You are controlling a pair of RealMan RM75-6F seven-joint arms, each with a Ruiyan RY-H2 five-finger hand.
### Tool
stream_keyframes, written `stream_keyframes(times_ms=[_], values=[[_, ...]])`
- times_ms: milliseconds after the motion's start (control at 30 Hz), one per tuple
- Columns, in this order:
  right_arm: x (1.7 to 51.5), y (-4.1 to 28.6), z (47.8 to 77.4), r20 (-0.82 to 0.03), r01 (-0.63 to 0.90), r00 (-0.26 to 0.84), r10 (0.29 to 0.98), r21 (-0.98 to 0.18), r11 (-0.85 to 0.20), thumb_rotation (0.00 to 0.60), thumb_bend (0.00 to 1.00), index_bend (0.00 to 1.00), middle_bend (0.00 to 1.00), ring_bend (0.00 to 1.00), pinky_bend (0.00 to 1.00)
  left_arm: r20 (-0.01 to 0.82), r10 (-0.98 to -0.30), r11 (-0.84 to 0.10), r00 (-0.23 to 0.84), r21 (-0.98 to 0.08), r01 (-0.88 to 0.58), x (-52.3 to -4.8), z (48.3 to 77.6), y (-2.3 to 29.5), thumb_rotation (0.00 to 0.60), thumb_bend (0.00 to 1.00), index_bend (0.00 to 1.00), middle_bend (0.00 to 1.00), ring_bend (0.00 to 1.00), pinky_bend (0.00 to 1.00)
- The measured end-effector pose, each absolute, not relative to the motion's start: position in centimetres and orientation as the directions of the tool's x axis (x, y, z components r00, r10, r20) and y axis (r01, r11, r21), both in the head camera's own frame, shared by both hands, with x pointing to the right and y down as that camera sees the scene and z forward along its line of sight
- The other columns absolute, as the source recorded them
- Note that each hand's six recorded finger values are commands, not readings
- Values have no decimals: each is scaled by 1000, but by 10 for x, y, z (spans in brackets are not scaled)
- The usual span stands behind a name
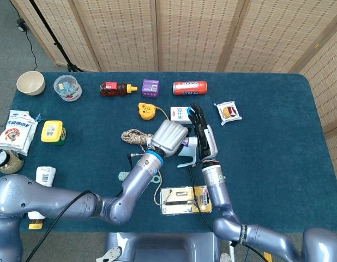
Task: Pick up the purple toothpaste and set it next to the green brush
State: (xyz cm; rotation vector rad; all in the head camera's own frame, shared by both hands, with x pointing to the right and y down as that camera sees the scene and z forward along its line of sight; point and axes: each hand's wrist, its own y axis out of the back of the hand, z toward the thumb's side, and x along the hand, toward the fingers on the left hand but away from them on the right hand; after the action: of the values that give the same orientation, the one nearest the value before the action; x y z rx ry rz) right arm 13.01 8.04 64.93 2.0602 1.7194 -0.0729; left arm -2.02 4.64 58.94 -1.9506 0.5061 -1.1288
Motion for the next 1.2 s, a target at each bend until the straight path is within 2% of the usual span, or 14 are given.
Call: stream_keyframes(times_ms=[1200], values=[[138, 79, 648, -308, 950, 213, 927, 289, -123, 125, 0, 0, 0, 0, 0, 499, -684, -579, 533, -815, 20, -22, 589, 46, 600, 1000, 632, 492, 538, 585]])
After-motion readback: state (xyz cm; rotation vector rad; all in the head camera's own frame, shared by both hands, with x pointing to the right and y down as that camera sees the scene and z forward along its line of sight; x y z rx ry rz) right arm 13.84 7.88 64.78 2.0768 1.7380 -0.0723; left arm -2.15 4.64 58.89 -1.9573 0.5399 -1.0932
